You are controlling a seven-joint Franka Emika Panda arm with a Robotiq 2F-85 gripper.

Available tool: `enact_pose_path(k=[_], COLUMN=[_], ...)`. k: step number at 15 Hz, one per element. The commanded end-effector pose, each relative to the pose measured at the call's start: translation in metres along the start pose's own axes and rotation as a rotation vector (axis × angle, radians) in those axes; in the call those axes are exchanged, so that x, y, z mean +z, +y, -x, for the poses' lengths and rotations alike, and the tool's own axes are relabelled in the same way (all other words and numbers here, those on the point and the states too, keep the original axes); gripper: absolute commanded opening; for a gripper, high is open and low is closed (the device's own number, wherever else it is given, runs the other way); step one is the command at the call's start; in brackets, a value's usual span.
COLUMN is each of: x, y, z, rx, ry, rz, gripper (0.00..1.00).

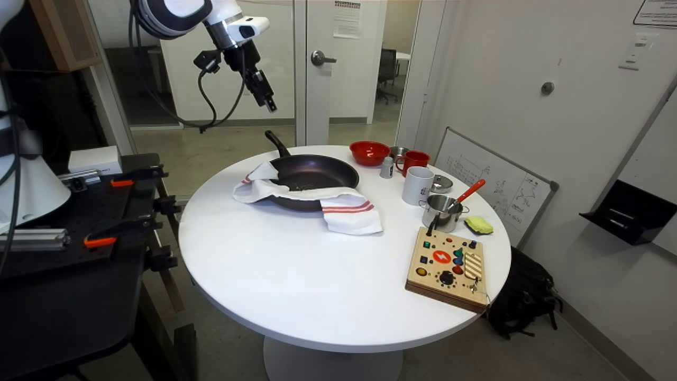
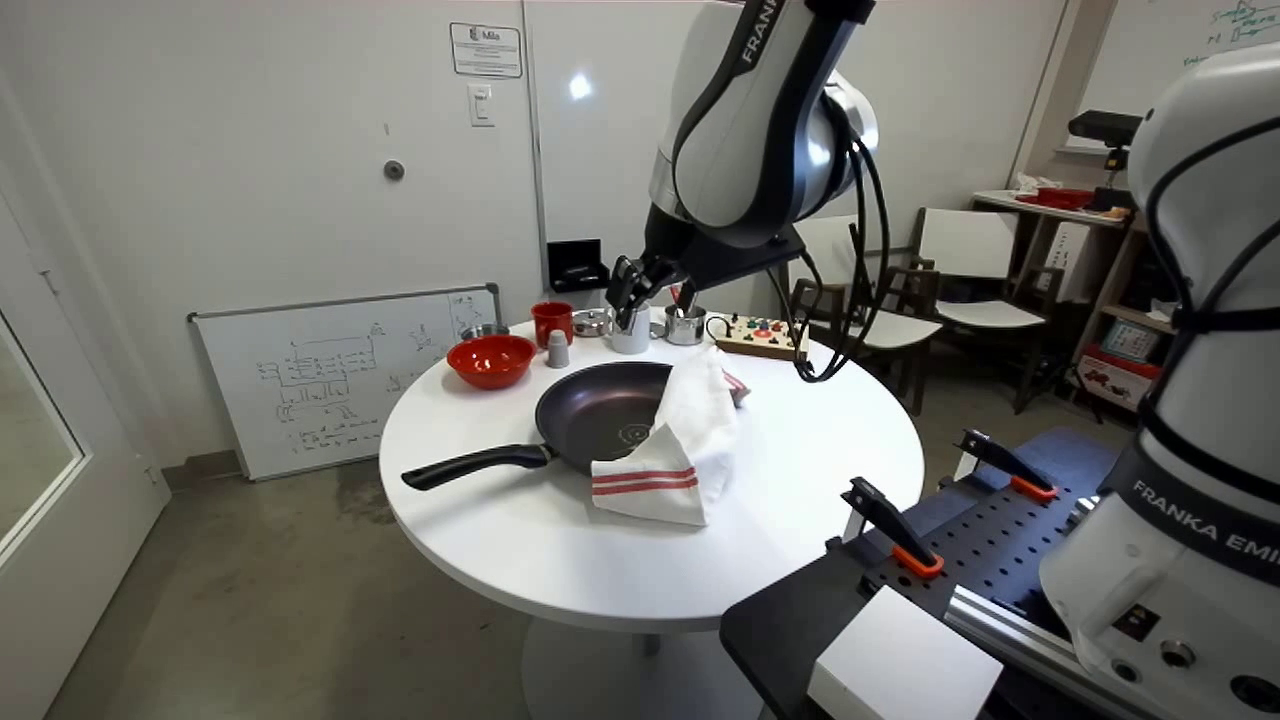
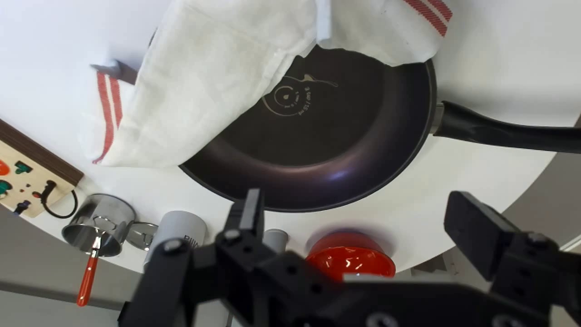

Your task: Pick up the kitchen towel and wipe the pan

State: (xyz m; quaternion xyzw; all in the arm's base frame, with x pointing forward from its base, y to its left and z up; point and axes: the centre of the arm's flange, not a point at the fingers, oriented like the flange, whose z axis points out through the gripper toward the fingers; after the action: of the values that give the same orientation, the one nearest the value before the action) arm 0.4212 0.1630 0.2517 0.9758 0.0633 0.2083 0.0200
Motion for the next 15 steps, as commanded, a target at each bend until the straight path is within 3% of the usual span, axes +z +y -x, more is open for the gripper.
enact_pose_path(k=[1, 5, 9, 10, 15], x=[0.067, 0.090, 0.109, 0.047, 0.081], y=[0.017, 0.015, 0.004, -0.004, -0.002], z=[-0.004, 0.004, 0.002, 0.020, 0.018], rx=[-0.055, -0.117, -0.115, -0.111, -0.110], ry=[0.050, 0.059, -0.022, -0.006, -0.041], rz=[-0.025, -0.057, -0.033, -0.060, -0.036], gripper=[1.00, 1.00, 1.00, 1.00, 1.00])
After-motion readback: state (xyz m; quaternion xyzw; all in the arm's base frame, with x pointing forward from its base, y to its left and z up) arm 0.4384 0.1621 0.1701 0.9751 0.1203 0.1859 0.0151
